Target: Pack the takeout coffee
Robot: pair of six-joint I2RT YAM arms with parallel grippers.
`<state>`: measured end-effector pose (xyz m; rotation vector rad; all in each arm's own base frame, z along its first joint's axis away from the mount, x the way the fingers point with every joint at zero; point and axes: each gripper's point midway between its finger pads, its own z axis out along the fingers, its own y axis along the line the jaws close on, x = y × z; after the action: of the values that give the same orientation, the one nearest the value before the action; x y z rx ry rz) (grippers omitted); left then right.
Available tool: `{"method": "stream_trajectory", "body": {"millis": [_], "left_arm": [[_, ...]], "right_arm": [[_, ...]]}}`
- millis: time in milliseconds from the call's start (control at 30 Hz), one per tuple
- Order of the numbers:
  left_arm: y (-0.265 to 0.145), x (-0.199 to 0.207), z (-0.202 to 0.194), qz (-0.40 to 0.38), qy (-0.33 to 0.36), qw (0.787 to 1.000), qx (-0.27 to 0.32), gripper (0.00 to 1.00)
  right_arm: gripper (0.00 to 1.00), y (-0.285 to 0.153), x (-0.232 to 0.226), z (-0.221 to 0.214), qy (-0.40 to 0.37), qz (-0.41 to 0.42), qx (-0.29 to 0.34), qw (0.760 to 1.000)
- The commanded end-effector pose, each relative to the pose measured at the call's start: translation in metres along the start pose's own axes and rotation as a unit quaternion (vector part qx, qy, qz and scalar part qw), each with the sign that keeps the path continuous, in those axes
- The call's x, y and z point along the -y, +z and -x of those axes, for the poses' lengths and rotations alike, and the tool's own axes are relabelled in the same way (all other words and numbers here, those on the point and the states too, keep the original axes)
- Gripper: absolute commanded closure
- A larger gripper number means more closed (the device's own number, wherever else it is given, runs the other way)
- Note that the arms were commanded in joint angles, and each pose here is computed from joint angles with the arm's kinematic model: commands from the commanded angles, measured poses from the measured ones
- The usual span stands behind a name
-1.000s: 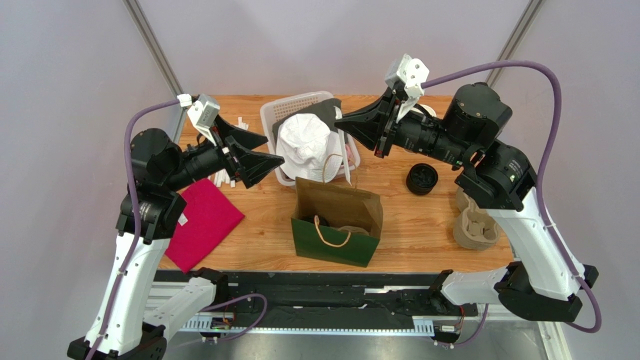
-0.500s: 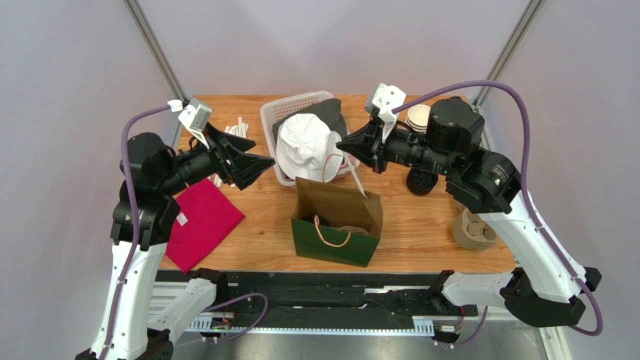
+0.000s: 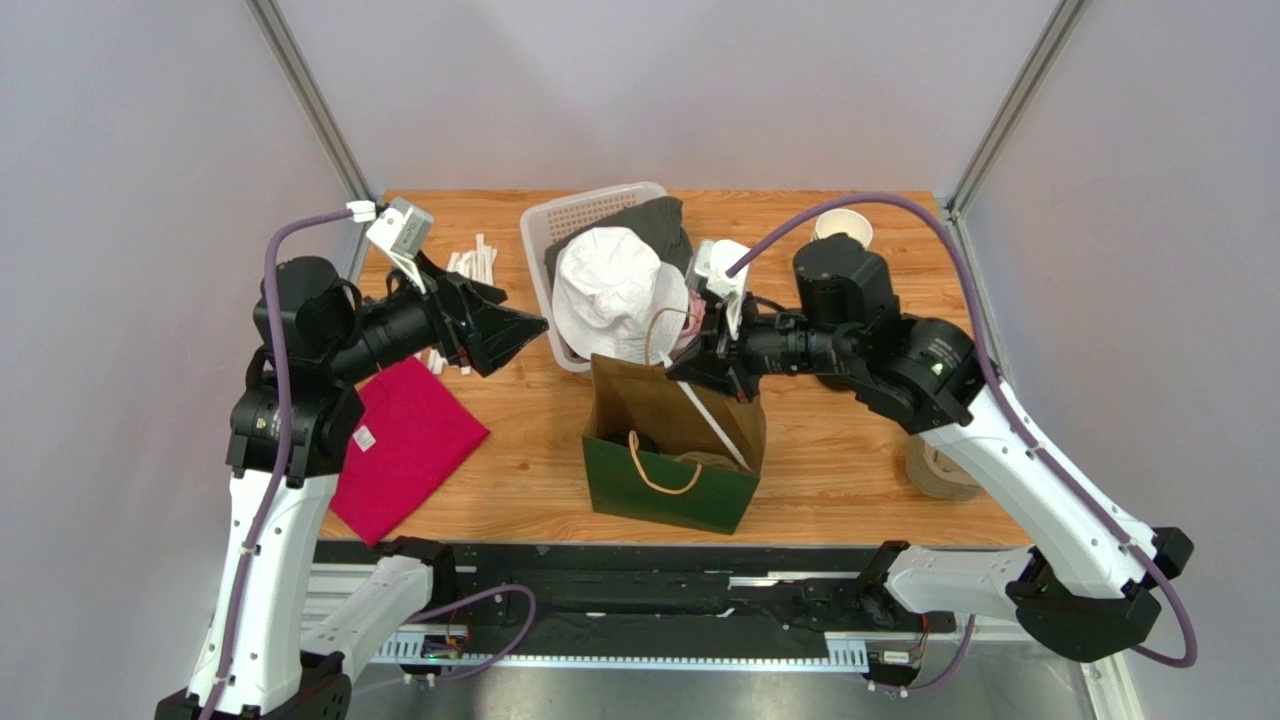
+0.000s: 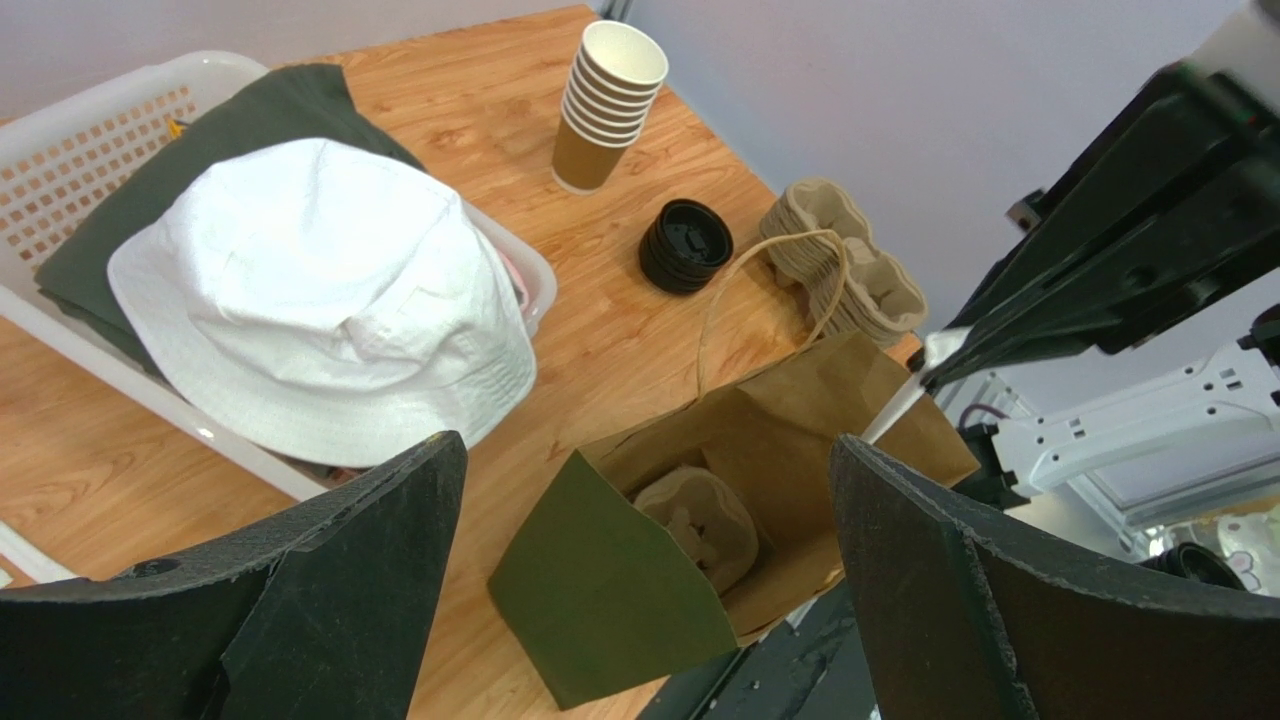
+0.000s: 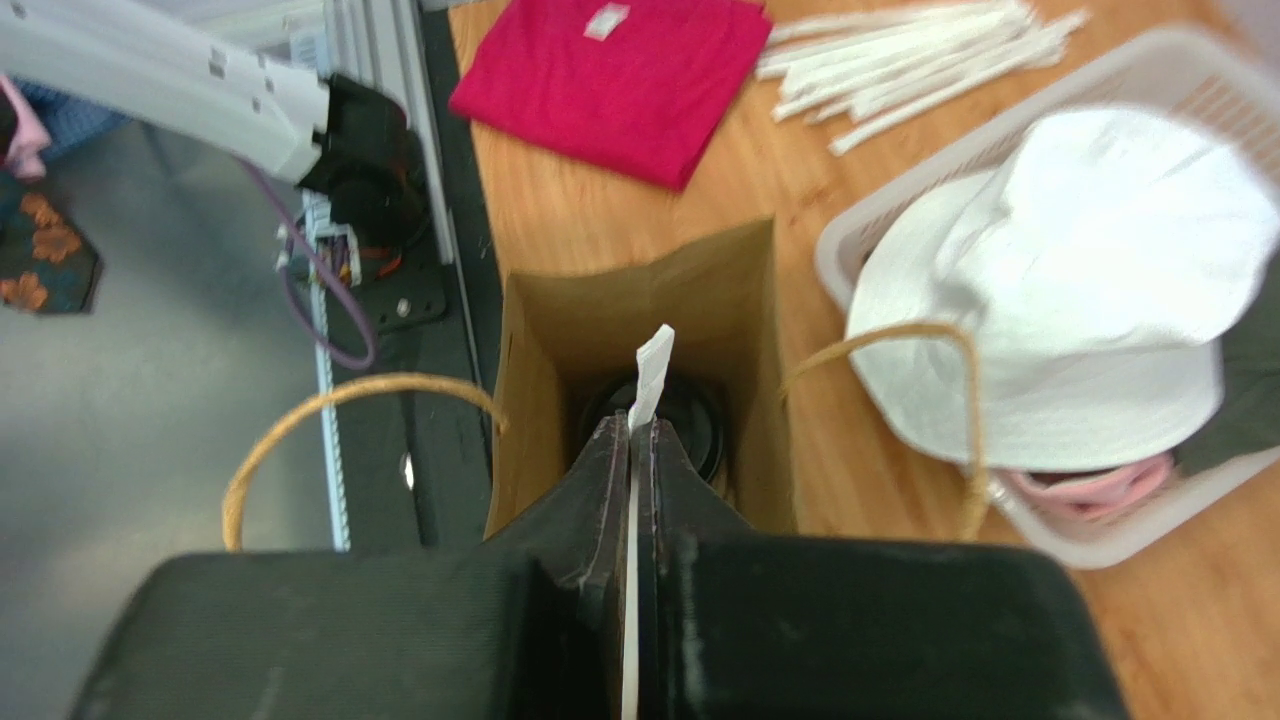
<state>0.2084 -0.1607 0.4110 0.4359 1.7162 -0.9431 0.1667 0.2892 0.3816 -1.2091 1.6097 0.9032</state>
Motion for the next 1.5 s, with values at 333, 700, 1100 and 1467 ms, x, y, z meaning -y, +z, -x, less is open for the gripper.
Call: {"method": "stream_trajectory", "body": {"millis": [333, 700, 1100, 1467], "left_arm": [[0.003, -0.013, -0.010, 0.015, 0.005, 1.000, -0.025, 0.01], [0.005, -0.018, -0.014, 0.017, 0.007, 0.999, -0.034, 0.01], [0.003, -0.010, -0.023, -0.001, -0.016, 0.997, -0.078, 0.01], [-0.012, -0.041, -0.031, 0.063, 0.060, 0.979, -0.182, 0.01]], "right_arm": [[0.99, 0.029, -0.011, -0.088, 0.010, 0.068, -0.101, 0.992], [0.58, 0.029, -0.014, -0.083, -0.004, 0.074, -0.102, 0.992], [0.22, -0.018, 0.025, 0.016, -0.049, -0.086, 0.005, 0.995], [0.00, -0.132, 0.077, 0.011, 0.043, -0.303, 0.088, 0.948]]}}
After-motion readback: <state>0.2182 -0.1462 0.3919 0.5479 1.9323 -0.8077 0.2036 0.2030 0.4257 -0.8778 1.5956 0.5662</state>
